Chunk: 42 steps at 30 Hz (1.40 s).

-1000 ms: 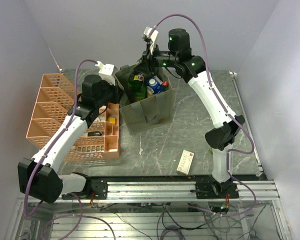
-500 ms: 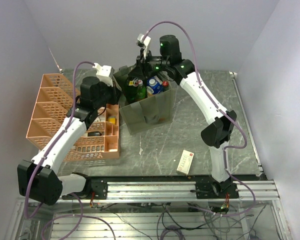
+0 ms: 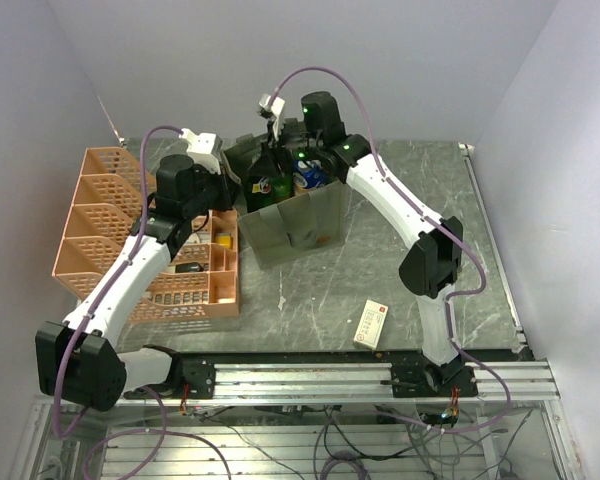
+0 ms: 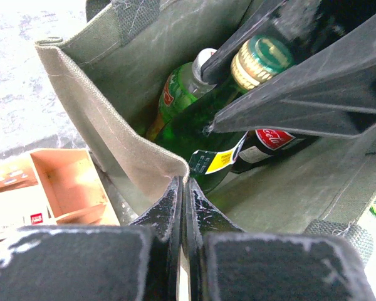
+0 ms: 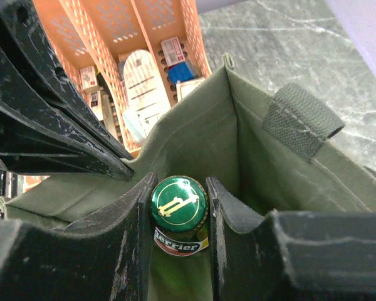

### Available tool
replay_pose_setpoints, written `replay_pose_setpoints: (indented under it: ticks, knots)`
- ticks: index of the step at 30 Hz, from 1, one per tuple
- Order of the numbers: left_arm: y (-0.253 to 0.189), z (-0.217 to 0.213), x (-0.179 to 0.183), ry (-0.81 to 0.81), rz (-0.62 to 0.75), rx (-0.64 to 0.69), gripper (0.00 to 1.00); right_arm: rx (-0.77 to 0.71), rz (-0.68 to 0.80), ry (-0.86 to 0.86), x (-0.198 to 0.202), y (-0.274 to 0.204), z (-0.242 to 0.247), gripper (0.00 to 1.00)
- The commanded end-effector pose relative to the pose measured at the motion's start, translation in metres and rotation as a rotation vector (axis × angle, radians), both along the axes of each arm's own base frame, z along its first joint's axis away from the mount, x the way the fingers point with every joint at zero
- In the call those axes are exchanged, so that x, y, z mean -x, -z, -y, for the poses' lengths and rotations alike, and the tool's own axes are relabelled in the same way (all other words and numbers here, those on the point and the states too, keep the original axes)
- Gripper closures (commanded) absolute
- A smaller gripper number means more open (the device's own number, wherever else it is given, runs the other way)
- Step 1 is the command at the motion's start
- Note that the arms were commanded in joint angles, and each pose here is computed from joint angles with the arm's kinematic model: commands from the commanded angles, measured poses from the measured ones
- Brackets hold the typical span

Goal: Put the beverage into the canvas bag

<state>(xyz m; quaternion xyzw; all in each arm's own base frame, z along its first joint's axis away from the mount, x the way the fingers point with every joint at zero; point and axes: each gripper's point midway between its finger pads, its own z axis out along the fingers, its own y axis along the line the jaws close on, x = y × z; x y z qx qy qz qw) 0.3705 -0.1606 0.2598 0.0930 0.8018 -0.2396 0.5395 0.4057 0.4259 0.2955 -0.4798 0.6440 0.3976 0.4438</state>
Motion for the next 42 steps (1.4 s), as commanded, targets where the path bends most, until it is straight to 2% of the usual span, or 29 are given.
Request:
replay_pose_setpoints:
  ticks: [1, 13, 29, 42]
  knots:
    - [0.005, -0.001, 0.003, 0.010, -0.027, 0.028, 0.93, -0.123, 0.135, -0.069, 0.018, -0.056, -0.009, 1.00]
    - [0.007, -0.003, 0.003, 0.013, -0.032, 0.042, 0.93, -0.074, 0.112, -0.038, 0.005, -0.019, -0.022, 1.00]
    - [0.003, 0.001, 0.010, 0.055, -0.021, 0.062, 0.93, -0.065, 0.213, 0.002, -0.031, 0.000, -0.037, 1.00]
    - [-0.004, -0.001, 0.012, 0.049, -0.011, 0.083, 0.93, -0.005, 0.219, -0.029, -0.035, 0.039, -0.038, 1.00]
